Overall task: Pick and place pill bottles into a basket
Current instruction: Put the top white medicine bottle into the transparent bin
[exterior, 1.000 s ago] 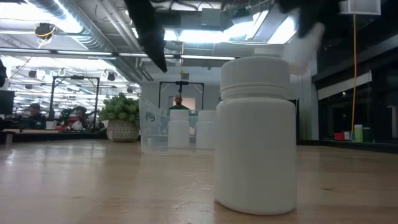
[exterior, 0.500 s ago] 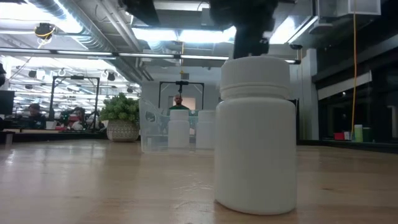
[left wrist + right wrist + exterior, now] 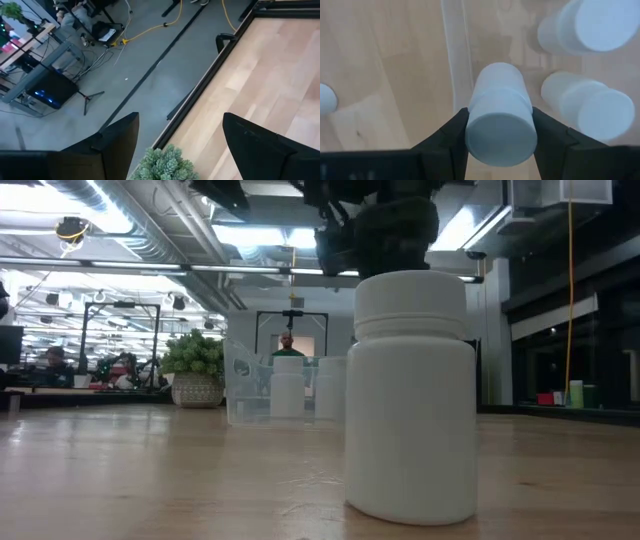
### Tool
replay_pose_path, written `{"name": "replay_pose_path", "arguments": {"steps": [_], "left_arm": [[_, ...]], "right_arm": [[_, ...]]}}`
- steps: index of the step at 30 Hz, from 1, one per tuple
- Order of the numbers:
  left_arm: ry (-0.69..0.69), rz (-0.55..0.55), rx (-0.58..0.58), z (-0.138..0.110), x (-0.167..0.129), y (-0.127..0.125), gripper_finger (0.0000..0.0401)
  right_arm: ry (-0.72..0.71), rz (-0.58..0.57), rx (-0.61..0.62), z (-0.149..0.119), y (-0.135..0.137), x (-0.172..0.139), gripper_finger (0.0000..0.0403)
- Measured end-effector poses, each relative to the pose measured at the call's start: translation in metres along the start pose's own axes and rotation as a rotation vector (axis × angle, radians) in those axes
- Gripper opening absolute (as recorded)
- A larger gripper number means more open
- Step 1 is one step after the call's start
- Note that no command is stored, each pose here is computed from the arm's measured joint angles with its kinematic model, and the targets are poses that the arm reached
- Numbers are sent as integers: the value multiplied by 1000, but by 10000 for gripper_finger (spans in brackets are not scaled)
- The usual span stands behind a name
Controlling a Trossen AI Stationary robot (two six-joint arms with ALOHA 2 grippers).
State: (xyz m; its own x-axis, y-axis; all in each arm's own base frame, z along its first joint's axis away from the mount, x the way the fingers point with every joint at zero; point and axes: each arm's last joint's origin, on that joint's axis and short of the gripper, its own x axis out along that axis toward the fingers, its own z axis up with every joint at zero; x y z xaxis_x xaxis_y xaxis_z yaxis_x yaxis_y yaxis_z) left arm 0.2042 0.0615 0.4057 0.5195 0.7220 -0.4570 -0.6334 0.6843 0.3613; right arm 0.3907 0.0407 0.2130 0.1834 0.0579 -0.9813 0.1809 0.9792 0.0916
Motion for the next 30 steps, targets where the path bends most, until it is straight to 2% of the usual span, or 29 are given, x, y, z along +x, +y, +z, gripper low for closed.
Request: {"name": "replay_pose_path", "arguments": {"steps": [21,27,30], "left_arm": [[1,-4,22,0,1,-1,281],[2,-4,23,0,1,-1,281],[2,-4,23,0,1,-1,281]], "right_arm": [[26,29,-67,3,0,14,162],[32,28,-68,2,0,15,204],[32,28,-74,2,-1,15,210]]}}
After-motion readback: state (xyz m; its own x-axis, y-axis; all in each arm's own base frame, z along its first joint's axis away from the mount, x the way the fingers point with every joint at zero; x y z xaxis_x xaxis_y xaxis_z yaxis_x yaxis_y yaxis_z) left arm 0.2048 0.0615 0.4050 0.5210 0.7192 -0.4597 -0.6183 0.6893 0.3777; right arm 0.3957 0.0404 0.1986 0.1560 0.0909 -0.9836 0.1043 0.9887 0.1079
